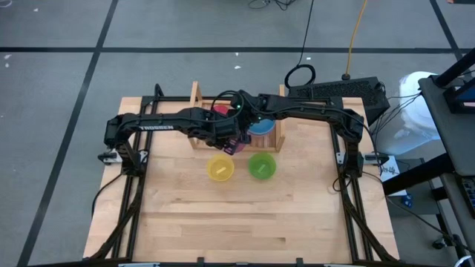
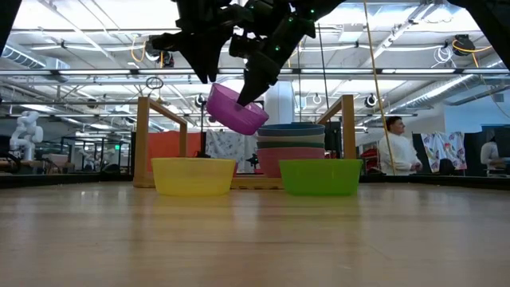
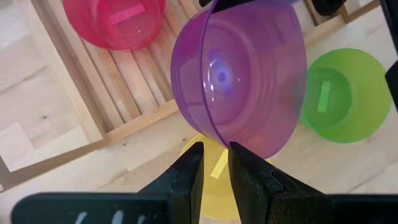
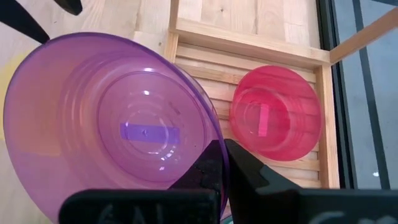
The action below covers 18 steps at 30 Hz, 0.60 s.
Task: Place and stack bowls onto a shelf
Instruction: Stack the violet bowl into the red bowl on the shelf
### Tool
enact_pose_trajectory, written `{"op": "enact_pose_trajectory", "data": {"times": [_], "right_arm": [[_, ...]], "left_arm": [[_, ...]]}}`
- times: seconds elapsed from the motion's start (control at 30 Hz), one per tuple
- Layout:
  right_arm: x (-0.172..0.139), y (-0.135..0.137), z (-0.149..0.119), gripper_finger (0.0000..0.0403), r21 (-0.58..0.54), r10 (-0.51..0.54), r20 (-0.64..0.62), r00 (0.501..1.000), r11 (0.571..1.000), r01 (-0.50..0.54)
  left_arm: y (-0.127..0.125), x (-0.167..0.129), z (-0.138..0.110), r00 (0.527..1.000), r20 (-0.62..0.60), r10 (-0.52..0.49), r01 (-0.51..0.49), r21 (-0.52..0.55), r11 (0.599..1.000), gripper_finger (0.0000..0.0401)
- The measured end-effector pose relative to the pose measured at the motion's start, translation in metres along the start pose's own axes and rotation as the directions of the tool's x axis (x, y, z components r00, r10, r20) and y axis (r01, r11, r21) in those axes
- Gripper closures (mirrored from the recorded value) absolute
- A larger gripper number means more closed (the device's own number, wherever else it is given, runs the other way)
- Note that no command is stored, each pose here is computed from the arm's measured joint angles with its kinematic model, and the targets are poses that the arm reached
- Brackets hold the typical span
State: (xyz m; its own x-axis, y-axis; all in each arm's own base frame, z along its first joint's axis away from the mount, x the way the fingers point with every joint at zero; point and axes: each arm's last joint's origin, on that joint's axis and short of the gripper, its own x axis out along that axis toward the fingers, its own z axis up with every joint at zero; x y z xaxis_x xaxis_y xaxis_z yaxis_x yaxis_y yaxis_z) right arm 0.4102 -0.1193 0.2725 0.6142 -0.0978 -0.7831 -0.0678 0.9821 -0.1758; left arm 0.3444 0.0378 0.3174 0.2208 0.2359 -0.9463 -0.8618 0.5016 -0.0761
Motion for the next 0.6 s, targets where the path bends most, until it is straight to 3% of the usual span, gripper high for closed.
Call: {"op": "enact_pose_trajectory", "data": {"times": [0.17,0.33,0.6], "right_arm": [[0.000,0.001,0.000,0.0403,-0.020,0.022,0.010,1.000,1.000,-0.022],[-0.001,-0.003,-0.001,0.0403,0.037,0.020,0.012,1.000,0.999,-0.020],[-0.002,-0.013,-0.004,0.0403,0.113,0.006,0.015,1.000,0.994,-0.008]], "left_arm": [[-0.001,0.000,0.000,1.000,-0.003,-0.013,0.013,0.034,0.999,0.0322],[0.000,-0.002,0.000,1.000,-0.001,-0.010,0.010,0.048,0.999,0.0322],[0.008,-0.033,-0.007,0.995,0.065,-0.080,0.074,0.085,0.994,0.0322]]}}
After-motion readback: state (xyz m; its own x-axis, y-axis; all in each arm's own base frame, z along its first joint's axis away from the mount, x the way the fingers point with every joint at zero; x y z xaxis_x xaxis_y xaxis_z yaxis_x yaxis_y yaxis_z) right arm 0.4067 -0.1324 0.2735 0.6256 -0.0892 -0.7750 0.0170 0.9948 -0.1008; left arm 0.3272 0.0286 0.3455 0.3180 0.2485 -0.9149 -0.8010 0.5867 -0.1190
